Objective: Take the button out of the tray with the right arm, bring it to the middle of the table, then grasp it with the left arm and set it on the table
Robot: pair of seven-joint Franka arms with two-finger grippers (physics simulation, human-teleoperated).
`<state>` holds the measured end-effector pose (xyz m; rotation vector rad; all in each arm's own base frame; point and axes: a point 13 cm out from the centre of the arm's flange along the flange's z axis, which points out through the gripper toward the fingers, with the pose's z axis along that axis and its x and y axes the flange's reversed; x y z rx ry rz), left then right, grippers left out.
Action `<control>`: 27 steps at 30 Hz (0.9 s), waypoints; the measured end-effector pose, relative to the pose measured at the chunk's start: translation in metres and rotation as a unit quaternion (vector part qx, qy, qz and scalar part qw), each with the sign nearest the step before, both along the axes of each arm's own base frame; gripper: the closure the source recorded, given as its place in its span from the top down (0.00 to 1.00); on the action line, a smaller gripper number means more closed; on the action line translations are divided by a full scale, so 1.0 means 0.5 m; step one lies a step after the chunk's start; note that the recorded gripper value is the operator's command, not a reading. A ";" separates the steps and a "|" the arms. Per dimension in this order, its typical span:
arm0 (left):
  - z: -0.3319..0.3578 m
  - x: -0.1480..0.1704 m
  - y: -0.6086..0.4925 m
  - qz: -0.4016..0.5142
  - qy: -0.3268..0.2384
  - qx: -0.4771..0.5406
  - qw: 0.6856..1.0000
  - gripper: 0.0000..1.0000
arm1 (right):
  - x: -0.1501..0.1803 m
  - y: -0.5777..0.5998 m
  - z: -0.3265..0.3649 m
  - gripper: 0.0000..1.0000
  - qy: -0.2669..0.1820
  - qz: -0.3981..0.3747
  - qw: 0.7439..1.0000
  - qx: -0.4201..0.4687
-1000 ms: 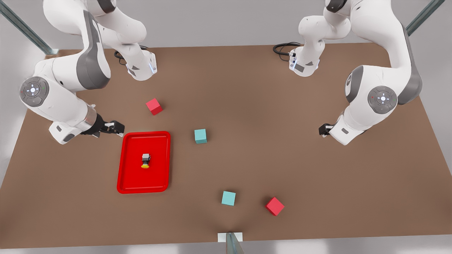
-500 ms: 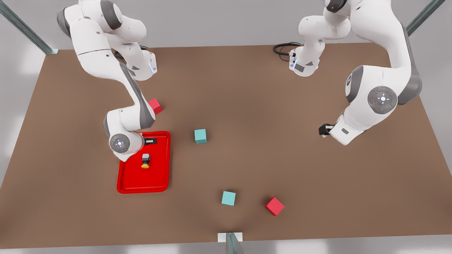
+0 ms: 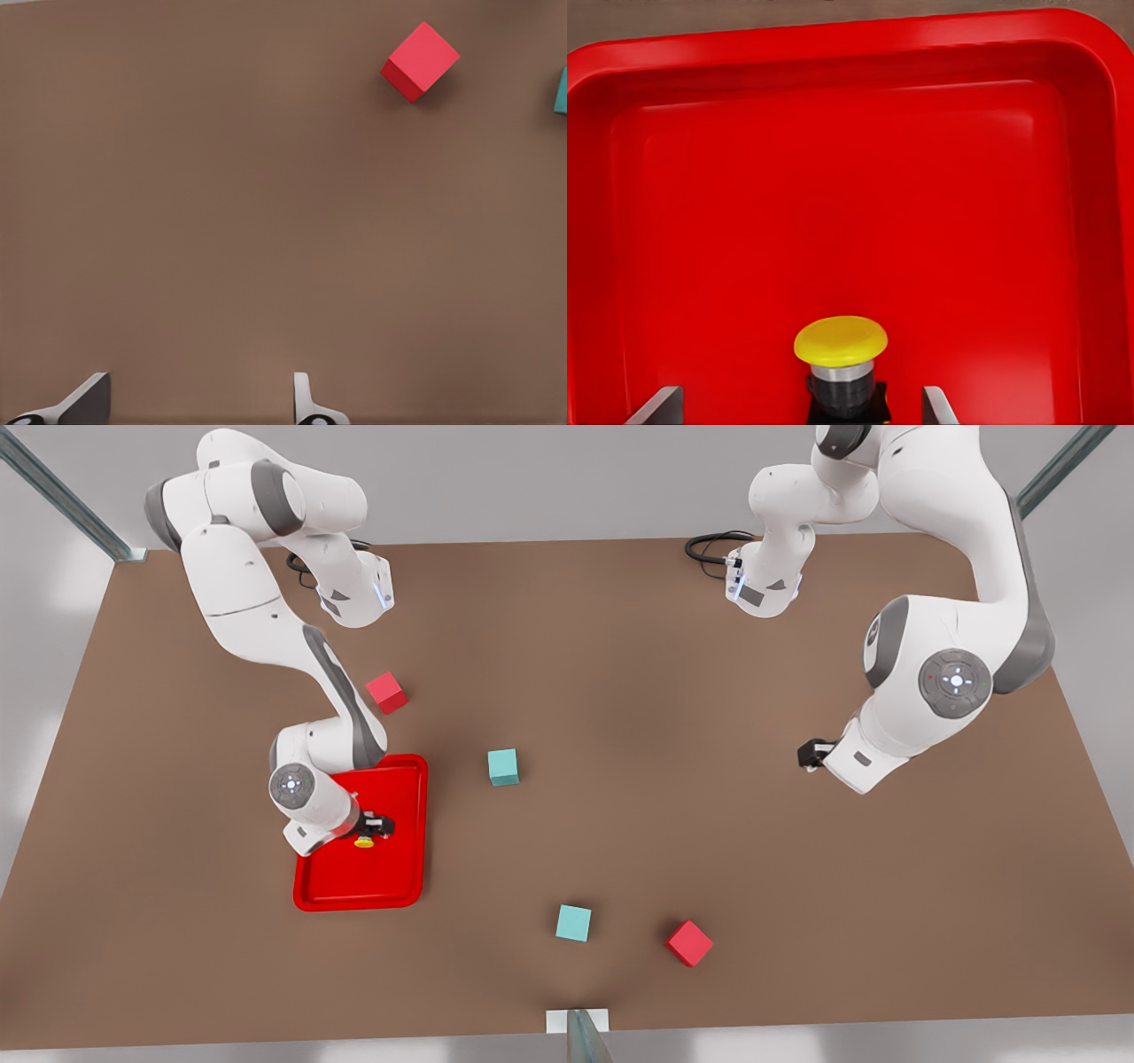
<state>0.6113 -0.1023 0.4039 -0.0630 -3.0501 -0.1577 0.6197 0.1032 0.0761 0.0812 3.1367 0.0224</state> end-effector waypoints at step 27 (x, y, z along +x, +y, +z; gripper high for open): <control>-0.033 0.010 -0.005 0.000 0.007 0.001 1.000 1.00 | -0.079 -0.023 -0.066 0.53 0.037 -0.014 0.999 0.002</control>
